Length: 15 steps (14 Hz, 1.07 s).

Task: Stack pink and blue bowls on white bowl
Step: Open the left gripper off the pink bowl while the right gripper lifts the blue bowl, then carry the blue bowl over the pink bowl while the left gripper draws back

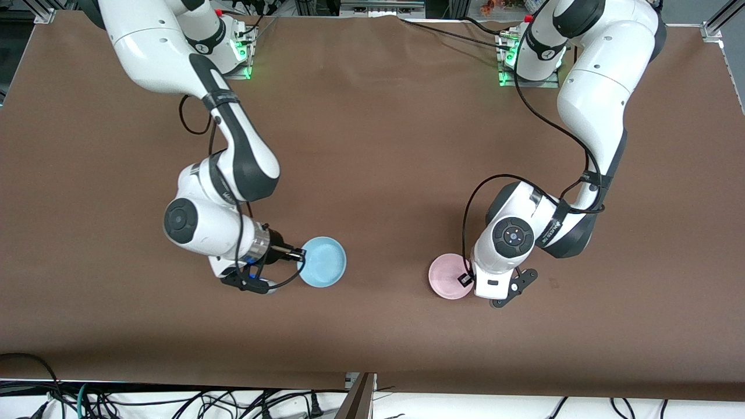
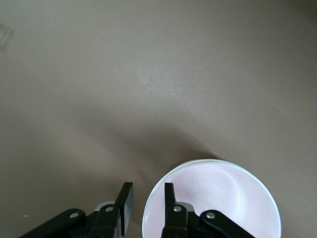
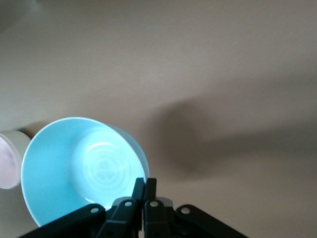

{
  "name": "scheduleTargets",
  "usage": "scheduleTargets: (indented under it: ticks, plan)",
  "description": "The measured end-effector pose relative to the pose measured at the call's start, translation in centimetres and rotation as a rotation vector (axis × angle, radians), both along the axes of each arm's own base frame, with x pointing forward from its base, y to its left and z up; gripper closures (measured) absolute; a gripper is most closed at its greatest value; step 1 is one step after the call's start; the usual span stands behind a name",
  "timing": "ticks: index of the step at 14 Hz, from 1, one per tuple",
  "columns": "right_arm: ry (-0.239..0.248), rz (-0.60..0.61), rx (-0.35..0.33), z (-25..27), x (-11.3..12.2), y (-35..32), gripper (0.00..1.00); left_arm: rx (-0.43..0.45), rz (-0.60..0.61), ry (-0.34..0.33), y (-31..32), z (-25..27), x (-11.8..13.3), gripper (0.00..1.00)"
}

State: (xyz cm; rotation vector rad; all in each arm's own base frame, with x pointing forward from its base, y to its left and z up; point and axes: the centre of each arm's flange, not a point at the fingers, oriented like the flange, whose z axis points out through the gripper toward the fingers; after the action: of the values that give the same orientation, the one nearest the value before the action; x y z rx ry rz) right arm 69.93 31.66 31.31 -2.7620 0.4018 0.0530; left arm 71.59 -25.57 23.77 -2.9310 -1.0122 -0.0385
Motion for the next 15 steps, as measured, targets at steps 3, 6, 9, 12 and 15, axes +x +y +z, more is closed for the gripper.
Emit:
scheduleTargets:
  ticks: [3,6,9,12,15]
  plan:
    - [-0.005,-0.087,0.038,-0.2,-0.7,3.1,0.98,0.014,-0.032,0.032,0.6,1.4,0.0,0.67]
    - [-0.004,-0.200,0.121,0.1,-1.0,6.3,0.98,0.003,-0.125,0.081,3.7,4.5,0.6,0.67]
    - [-0.038,-0.303,0.197,-0.7,-2.7,11.4,0.98,-0.008,-0.237,0.094,11.4,7.3,2.1,0.67]
    - [-0.074,-0.389,0.274,-2.5,-5.5,17.0,0.98,-0.013,-0.287,0.057,15.5,5.8,3.0,0.67]
    - [-0.095,-0.448,0.347,-3.8,-7.6,21.0,0.98,-0.035,-0.321,0.034,13.8,1.7,2.7,0.68]
